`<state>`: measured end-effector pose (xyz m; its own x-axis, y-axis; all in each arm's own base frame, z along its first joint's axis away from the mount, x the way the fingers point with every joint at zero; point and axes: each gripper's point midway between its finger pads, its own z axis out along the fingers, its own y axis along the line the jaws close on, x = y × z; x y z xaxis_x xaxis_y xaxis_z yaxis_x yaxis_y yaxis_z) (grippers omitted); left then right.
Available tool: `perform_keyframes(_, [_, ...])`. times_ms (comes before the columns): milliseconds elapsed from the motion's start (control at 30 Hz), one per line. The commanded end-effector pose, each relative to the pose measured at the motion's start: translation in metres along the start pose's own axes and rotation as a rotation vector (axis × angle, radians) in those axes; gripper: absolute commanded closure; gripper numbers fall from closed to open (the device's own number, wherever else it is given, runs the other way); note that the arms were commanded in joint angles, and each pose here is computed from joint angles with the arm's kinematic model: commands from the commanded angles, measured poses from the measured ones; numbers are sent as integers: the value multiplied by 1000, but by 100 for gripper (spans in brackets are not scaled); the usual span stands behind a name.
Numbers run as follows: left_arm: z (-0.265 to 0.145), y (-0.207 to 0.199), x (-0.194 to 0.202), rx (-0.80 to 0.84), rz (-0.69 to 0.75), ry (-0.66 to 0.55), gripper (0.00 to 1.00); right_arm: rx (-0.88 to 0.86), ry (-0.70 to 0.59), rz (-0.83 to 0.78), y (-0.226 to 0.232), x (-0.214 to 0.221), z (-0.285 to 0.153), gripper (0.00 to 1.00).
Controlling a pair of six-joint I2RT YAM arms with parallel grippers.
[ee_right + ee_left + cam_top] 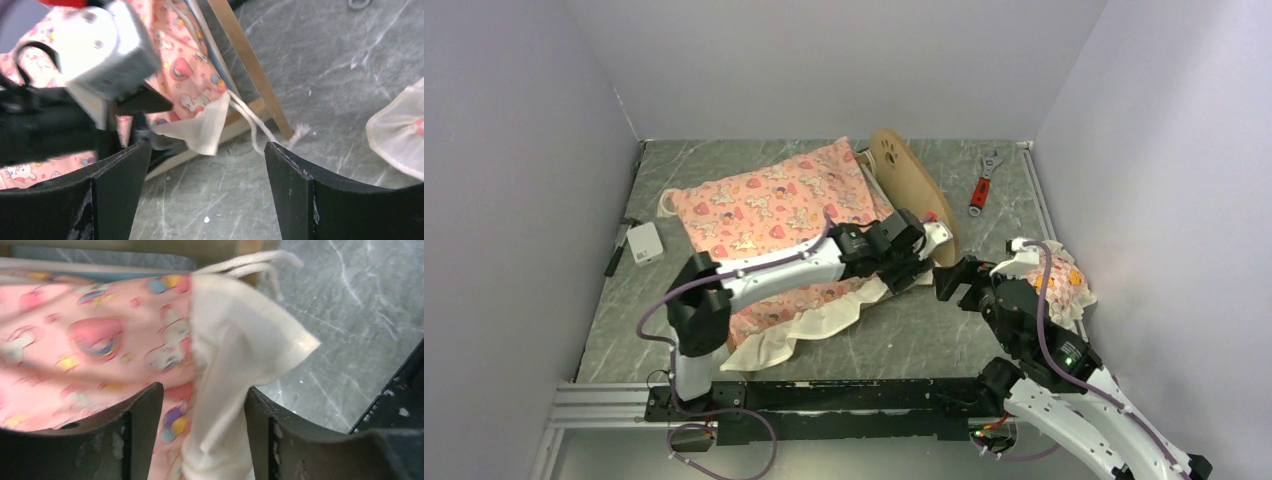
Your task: Set up the pet bed
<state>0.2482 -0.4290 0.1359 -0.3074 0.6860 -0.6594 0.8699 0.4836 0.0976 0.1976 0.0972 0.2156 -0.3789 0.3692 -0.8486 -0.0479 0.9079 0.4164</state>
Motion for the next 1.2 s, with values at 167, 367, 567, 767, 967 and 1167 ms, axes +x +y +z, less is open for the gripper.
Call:
perform_keyframes(167, [-147,65,-35,-291,-343,-172,20,22,-83,-157,4,-43,-9,10])
perform_keyframes(367, [-228,111,30,-543,-618,-127,11,68,-16,-297,21,-54,15,9])
perform_keyframes(567, [-297,155,119,-731,-868,-85,8,85,52,-320,24,-82,57,13])
perform_keyframes(767, [-327,164,182,-873,-1001,-32,7,21,62,-309,25,-112,90,19])
perform_keyframes(967, [-296,161,220,-891,-1087,15,7,-61,128,-332,38,-97,114,27])
perform_keyframes(1167, [-265,155,244,-867,-1132,87,14,-39,186,-343,28,-77,124,46])
